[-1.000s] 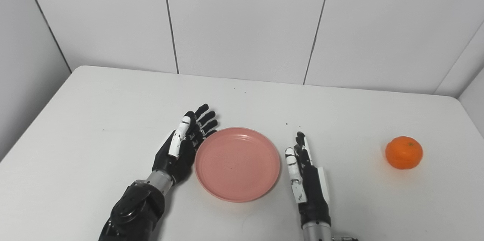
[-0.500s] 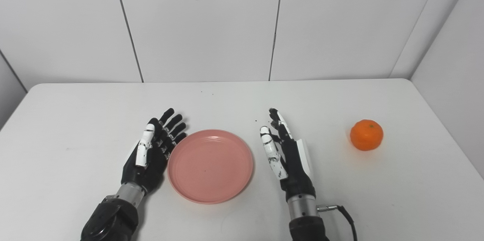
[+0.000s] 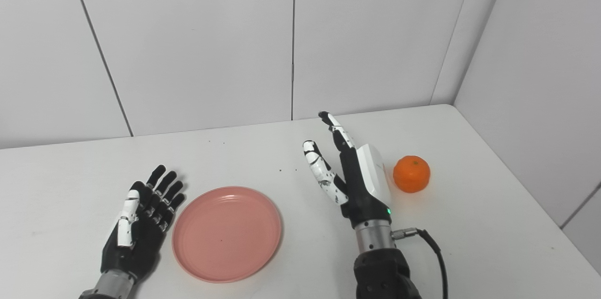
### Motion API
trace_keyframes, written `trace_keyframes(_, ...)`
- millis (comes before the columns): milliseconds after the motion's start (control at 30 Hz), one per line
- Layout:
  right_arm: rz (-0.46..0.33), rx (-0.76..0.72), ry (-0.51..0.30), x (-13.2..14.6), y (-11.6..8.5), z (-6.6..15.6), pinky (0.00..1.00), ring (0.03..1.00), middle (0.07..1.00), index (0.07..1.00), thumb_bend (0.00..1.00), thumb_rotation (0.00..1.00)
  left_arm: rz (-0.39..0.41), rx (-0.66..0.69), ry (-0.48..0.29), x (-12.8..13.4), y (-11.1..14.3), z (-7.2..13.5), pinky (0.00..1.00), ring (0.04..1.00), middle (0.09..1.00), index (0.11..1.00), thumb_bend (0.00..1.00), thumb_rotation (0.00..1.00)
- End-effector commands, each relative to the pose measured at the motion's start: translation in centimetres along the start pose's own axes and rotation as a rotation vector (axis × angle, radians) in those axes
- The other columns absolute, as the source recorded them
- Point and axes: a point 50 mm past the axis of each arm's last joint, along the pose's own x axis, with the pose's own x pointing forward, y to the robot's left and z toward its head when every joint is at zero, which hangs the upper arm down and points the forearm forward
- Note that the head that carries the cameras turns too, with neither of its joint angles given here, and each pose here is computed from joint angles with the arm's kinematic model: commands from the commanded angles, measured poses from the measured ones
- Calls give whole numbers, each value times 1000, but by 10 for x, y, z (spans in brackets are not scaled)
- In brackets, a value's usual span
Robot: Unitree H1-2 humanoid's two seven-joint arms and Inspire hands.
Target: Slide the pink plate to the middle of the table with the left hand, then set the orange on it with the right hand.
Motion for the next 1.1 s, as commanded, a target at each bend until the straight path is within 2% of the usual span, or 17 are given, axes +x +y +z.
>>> trace_keyframes(0,-57,-46,-50,8,-20,10,816,872,895,894,515,904,63,-8,107,-15,19,-24,974,961,963,948,351,1000)
trace_keyframes(33,-75,-89,-53,8,-27,9,816,873,897,896,519,892,61,-7,102,-16,20,-23,974,961,963,949,350,1000)
trace_keyframes(67,-86,-118,-55,9,-31,8,800,869,899,898,546,821,60,-7,98,-17,20,-23,984,966,967,952,344,1000)
trace_keyframes(167,-126,-194,-71,9,-43,8,792,868,902,903,580,736,71,-7,93,-18,21,-22,987,966,967,951,337,1000)
trace_keyframes(267,-183,-258,-74,11,-52,8,791,867,899,896,634,596,75,-15,95,-17,23,-22,997,975,977,959,323,1000)
trace_keyframes(400,-238,-324,-44,16,-61,0,792,870,901,898,687,525,81,-30,100,-17,25,-19,1000,977,978,958,319,1000)
trace_keyframes(533,-268,-382,3,20,-73,-15,788,883,927,928,791,507,83,-29,103,-17,27,-17,994,972,976,961,316,1000)
trace_keyframes(667,-279,-413,54,23,-84,-26,788,888,939,942,816,488,74,-27,101,-16,30,-16,996,974,977,963,310,1000)
trace_keyframes(833,-239,-443,157,25,-97,-41,820,940,970,978,883,478,79,-29,105,-15,31,-15,992,970,977,965,314,1000)
trace_keyframes(1067,-213,-443,244,26,-103,-61,813,935,964,977,944,442,73,-46,103,-15,33,-14,999,977,984,973,310,1000)
